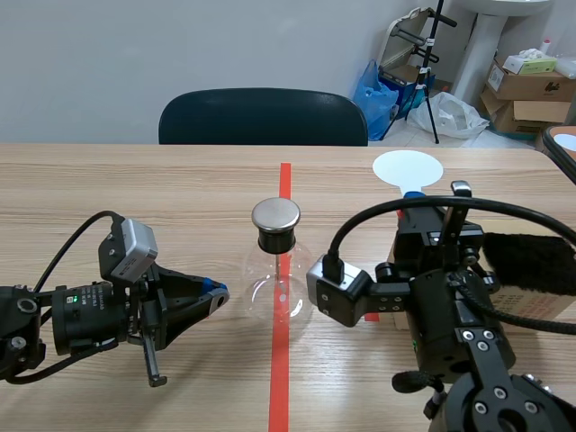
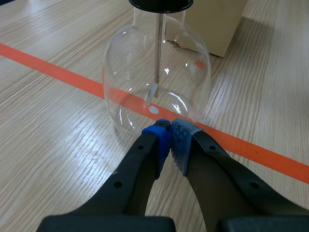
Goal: Do the electroscope experiment
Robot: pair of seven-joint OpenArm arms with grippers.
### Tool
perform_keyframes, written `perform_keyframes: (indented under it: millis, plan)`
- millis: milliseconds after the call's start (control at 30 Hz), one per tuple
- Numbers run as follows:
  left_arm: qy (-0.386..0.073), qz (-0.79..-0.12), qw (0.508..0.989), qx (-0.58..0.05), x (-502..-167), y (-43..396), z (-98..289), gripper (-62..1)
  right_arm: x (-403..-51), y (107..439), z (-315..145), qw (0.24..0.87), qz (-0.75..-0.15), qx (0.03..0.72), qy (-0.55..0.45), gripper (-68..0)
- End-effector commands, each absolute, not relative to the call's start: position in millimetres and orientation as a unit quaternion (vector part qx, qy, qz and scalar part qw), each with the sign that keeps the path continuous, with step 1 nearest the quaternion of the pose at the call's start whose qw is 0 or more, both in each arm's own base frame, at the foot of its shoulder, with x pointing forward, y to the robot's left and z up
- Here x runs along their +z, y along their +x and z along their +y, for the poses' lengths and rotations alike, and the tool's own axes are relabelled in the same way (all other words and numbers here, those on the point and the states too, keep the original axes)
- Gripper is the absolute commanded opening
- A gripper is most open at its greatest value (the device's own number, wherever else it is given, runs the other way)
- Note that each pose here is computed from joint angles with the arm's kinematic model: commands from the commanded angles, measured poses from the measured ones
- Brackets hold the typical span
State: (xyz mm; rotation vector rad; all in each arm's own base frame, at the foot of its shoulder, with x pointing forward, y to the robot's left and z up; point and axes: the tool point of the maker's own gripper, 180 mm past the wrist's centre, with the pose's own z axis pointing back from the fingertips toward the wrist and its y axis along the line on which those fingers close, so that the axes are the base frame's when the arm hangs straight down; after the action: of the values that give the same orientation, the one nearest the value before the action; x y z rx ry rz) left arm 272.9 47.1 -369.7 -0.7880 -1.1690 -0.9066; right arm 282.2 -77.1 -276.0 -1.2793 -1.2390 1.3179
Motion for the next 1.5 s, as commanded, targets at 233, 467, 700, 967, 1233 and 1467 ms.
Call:
perform_keyframes:
  millis: [233, 467, 700, 967, 1233, 1467]
  plan:
    - [-0.356, -0.534, 0.657, -0.395, -359, 278, 43, -56.7, -266, 286, -76, 0.439, -0.511, 0.522, -0.522, -66.4]
    - [-0.356, -0.534, 0.657, -0.395, -359, 278, 43, -56.7, -267, 284, -60, 0.415, -0.532, 0.546, -0.497, -66.4]
    - [-0.356, -0.534, 0.657, -0.395, -359, 278, 43, -56.7, -270, 277, -32, 0.371, -0.563, 0.584, -0.452, -66.4]
    - [-0.356, -0.534, 0.657, -0.395, -359, 278, 43, -56.7, -274, 266, -7, 0.326, -0.59, 0.617, -0.406, -66.4]
    - [-0.356, -0.534, 0.657, -0.395, -359, 278, 43, -56.7, -277, 253, 15, 0.285, -0.611, 0.644, -0.362, -66.4]
    - [-0.356, -0.534, 0.657, -0.395, -359, 278, 43, -56.7, -277, 250, 19, 0.276, -0.615, 0.649, -0.353, -66.4]
